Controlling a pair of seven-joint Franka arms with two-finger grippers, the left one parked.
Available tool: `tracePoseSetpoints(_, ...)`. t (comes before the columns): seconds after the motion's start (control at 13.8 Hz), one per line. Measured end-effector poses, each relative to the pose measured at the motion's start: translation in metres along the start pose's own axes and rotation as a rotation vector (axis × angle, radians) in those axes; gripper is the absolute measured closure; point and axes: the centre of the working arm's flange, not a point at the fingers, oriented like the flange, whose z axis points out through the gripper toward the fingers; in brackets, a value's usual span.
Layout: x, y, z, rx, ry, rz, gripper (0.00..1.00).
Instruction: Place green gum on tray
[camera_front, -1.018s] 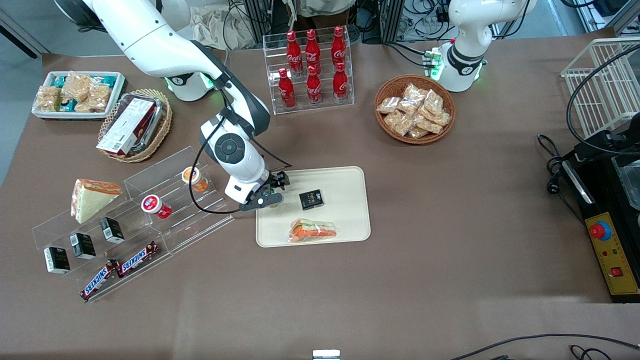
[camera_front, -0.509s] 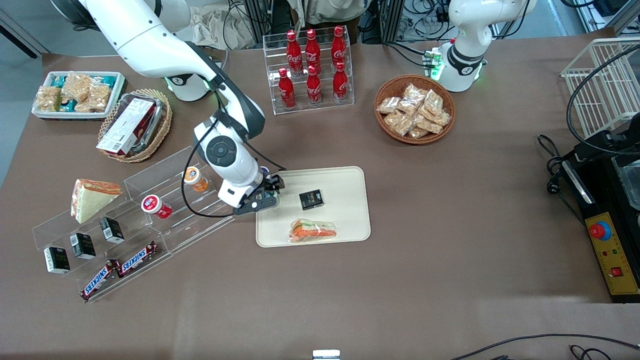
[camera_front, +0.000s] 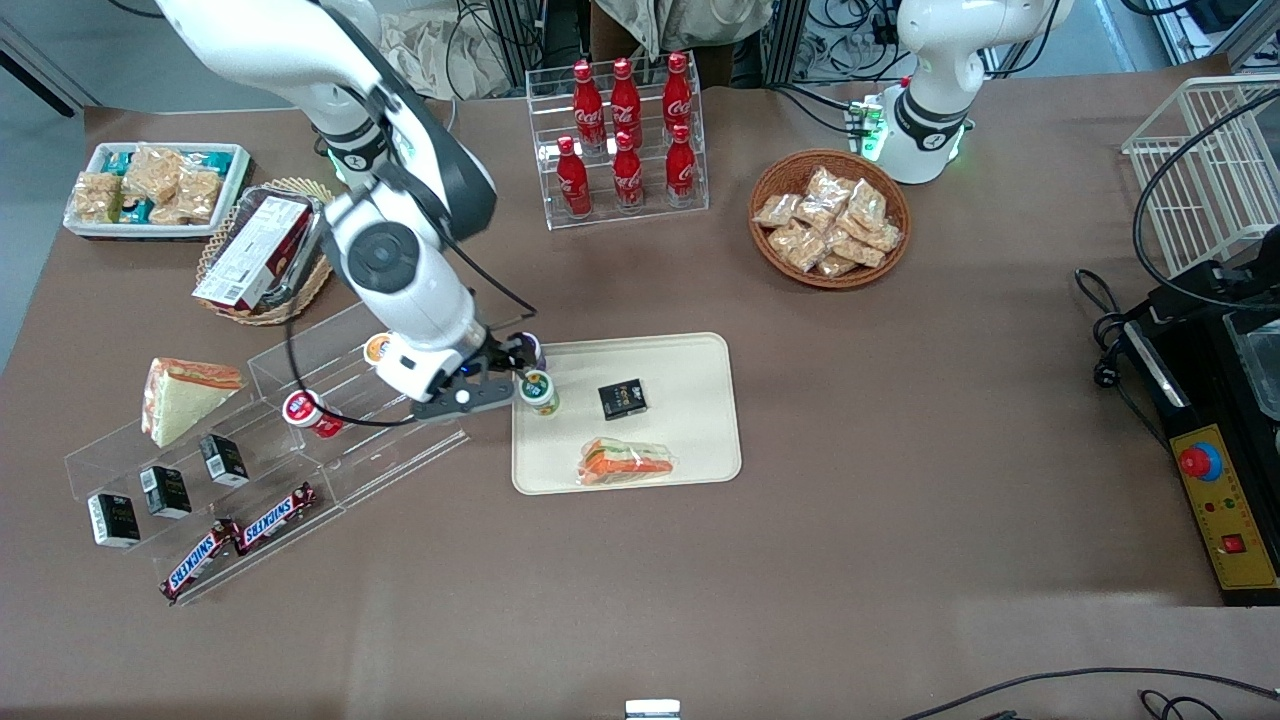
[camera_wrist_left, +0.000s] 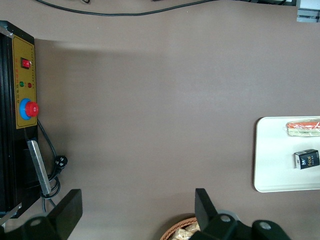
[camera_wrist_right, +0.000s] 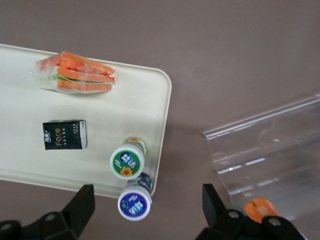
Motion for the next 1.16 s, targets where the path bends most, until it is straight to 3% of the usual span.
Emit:
tracePoseSetpoints(0.29, -0.01, 0.045, -0.147, -0.048, -0.01, 0.085, 0.03)
tracePoseSetpoints(0.51, -0.024, 0.096, -0.211, -0.056, 0.041, 0.165, 0.03)
tracePoseSetpoints(0.73, -0.03, 0.154, -0.23, -0.062, 0.062, 0.154, 0.03)
tracePoseSetpoints(1.02, -0.033, 0.263, -0.227, -0.066, 0.043, 0.136, 0.03)
tracePoseSetpoints(1.16, -0.035, 0.28, -0.226, -0.041, 0.042, 0.152, 0.03)
